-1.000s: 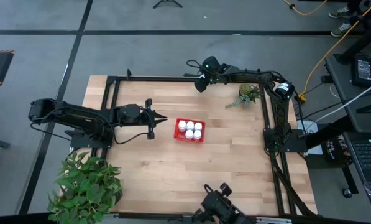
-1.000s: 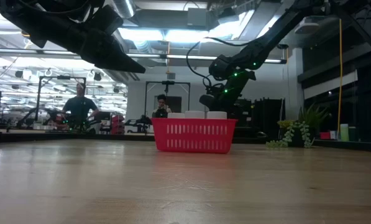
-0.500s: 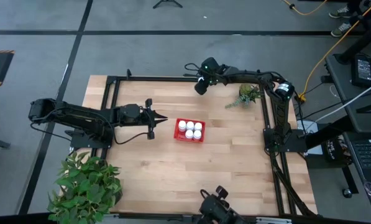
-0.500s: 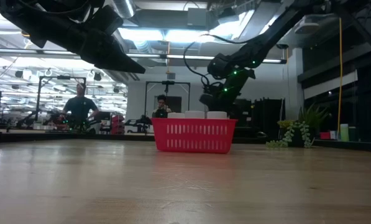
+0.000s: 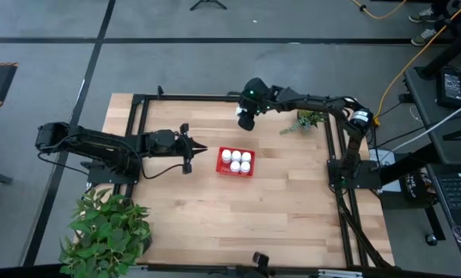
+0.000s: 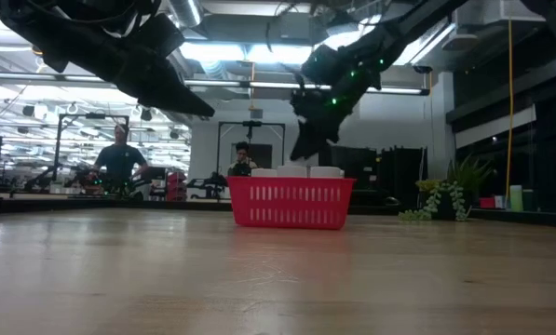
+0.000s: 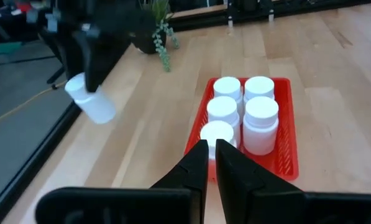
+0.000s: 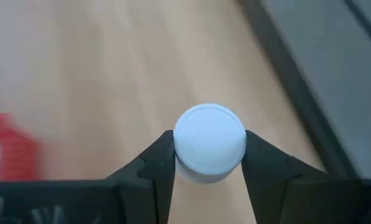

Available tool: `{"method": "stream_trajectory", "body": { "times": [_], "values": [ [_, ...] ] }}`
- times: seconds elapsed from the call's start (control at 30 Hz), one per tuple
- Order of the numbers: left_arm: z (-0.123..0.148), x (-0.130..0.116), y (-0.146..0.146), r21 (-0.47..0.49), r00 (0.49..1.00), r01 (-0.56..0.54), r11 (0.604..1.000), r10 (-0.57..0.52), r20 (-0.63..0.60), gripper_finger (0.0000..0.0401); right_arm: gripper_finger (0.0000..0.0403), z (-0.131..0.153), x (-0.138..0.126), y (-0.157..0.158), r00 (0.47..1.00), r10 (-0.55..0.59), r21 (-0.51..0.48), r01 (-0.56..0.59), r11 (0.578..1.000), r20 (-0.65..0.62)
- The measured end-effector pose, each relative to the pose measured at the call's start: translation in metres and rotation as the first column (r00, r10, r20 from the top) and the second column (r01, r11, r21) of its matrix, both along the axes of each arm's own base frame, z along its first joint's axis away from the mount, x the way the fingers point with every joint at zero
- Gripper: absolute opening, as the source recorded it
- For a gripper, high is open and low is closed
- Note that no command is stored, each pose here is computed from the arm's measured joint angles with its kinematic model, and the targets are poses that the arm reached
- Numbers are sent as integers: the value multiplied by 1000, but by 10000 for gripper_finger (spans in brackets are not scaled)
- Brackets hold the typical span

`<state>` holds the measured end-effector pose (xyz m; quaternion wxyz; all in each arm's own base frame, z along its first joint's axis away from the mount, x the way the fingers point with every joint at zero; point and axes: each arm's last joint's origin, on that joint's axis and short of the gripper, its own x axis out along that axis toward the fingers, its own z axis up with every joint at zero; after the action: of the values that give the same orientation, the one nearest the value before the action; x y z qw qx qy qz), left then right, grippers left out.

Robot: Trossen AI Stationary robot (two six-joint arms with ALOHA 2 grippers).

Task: Pick and place pill bottles into a basket
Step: Put the white pill bottle into the red basket

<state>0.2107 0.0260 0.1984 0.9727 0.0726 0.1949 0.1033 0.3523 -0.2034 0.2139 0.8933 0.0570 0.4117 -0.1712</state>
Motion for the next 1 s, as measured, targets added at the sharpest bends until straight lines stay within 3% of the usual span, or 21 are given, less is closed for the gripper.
{"method": "stream_trajectory", "body": {
  "times": [0.13,0.4,0.77,1.0],
  "values": [
    [-1,0,-2,-11,1000,30,999,-30,-5,22,148,10,7,19,993,104,30,-105,994,50],
    [-1,0,-4,-28,999,51,998,-51,-7,3,148,13,20,47,976,212,-14,-211,977,43],
    [-1,0,-5,-70,999,47,996,-47,-1,2,148,48,9,64,968,233,-72,-227,971,94],
    [-1,0,-5,-73,999,52,996,-52,-2,4,148,39,15,86,952,289,-71,-283,956,100]
  ]
}}
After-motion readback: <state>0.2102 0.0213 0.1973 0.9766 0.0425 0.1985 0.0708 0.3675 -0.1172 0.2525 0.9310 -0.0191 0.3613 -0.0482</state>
